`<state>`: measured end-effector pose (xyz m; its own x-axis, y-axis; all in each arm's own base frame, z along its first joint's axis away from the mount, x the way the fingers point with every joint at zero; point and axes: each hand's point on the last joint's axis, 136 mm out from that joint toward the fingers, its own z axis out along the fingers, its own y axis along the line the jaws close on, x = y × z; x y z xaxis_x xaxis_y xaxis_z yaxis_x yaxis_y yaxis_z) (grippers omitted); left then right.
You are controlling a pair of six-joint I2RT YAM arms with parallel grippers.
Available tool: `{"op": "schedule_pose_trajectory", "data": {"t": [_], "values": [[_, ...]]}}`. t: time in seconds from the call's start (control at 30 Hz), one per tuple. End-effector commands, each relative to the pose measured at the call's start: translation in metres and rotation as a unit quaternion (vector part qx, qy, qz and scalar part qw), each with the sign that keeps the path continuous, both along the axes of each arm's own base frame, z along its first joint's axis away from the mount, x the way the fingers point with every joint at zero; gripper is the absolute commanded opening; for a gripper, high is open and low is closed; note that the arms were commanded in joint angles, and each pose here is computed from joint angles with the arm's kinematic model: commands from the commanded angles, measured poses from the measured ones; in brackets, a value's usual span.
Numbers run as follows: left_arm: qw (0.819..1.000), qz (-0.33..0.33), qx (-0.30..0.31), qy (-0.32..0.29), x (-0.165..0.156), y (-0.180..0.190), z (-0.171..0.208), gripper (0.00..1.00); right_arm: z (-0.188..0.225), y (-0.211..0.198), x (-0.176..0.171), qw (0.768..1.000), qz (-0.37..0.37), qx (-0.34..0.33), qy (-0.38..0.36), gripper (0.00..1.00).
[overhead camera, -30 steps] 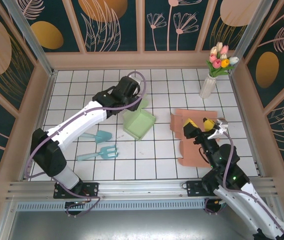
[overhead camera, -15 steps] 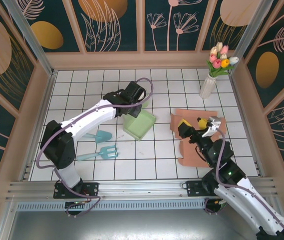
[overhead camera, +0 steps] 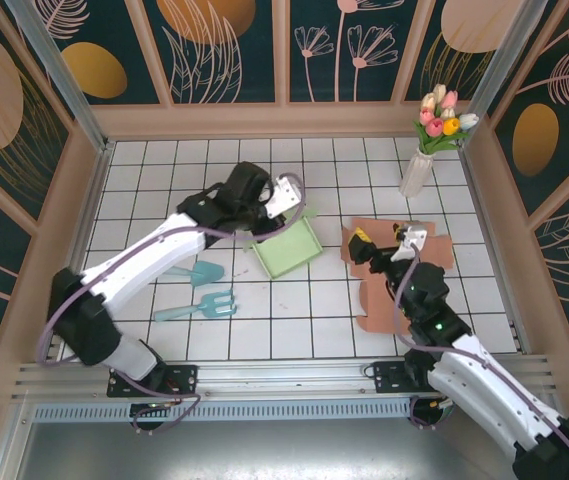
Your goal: Fold the paper box
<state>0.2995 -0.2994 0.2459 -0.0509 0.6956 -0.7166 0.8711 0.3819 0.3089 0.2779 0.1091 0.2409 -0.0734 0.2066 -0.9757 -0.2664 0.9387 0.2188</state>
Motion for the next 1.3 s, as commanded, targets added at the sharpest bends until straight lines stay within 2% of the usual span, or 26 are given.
{"op": "schedule_pose_trajectory", "data": {"t": [0.0, 0.07, 0.13, 0.23, 0.33, 0.5, 0.77, 1.03, 1.13, 1.23, 1.27], "values": [[0.984, -0.126, 0.005, -0.126, -0.01, -0.014, 0.029, 0.0, 0.074, -0.005, 0.025, 0.992, 0.013, -0.024, -0.124, 0.99], [0.981, -0.141, 0.032, -0.127, -0.008, -0.013, 0.029, 0.0, 0.083, -0.001, 0.05, 0.988, 0.053, -0.07, -0.125, 0.99], [0.98, -0.154, 0.051, -0.119, -0.005, -0.016, 0.028, 0.0, 0.083, 0.012, 0.064, 0.972, 0.11, -0.155, -0.136, 0.99], [0.975, -0.176, 0.061, -0.121, -0.002, -0.023, 0.033, 0.0, 0.057, 0.037, 0.071, 0.92, 0.212, -0.297, -0.139, 0.99], [0.971, -0.189, 0.063, -0.133, 0.002, -0.029, 0.037, 0.0, 0.03, 0.053, 0.069, 0.876, 0.304, -0.353, -0.125, 0.97], [0.967, -0.196, 0.084, -0.136, 0.011, -0.033, 0.028, 0.0, 0.014, 0.069, 0.063, 0.842, 0.382, -0.36, -0.128, 0.94], [0.966, -0.211, 0.084, -0.127, 0.009, -0.038, 0.009, 0.0, -0.017, 0.078, 0.053, 0.816, 0.428, -0.363, -0.141, 0.82], [0.965, -0.22, 0.073, -0.118, 0.005, -0.041, 0.002, 0.0, -0.029, 0.102, 0.042, 0.789, 0.473, -0.358, -0.158, 0.71], [0.965, -0.223, 0.068, -0.121, 0.002, -0.04, 0.001, 0.0, -0.032, 0.111, 0.037, 0.778, 0.493, -0.354, -0.165, 0.64], [0.964, -0.225, 0.065, -0.123, 0.0, -0.039, 0.0, 0.0, -0.033, 0.116, 0.035, 0.772, 0.504, -0.349, -0.168, 0.53], [0.964, -0.226, 0.064, -0.123, -0.001, -0.039, 0.0, 0.0, -0.033, 0.118, 0.034, 0.77, 0.509, -0.346, -0.17, 0.53]]}}
